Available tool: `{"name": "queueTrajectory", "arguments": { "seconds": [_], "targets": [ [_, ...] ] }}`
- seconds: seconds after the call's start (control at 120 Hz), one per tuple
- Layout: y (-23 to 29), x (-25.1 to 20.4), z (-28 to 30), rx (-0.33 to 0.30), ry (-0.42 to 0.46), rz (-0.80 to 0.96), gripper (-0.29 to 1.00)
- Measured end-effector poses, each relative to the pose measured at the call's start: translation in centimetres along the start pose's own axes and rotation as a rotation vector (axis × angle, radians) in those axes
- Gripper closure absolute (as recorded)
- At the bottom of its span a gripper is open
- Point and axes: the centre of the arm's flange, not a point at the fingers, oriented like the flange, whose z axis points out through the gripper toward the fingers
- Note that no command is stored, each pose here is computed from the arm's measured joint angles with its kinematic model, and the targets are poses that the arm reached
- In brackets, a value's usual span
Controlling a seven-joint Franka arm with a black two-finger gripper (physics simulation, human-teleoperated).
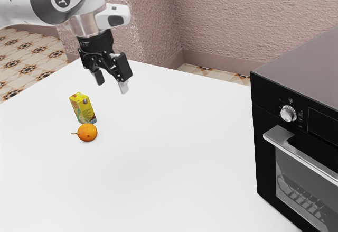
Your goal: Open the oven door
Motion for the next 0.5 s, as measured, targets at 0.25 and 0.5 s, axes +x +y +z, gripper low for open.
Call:
{"name": "queueTrajectory", "arguments": {
  "seconds": [0.25, 0.5],
  "targets": [
    [0.0, -1.6, -4.4, 0.012, 0.084, 0.022, 0.00],
    [38.7, -20.6, -18.1, 0.156, 0.432, 1.246, 0.00]
  ]
}}
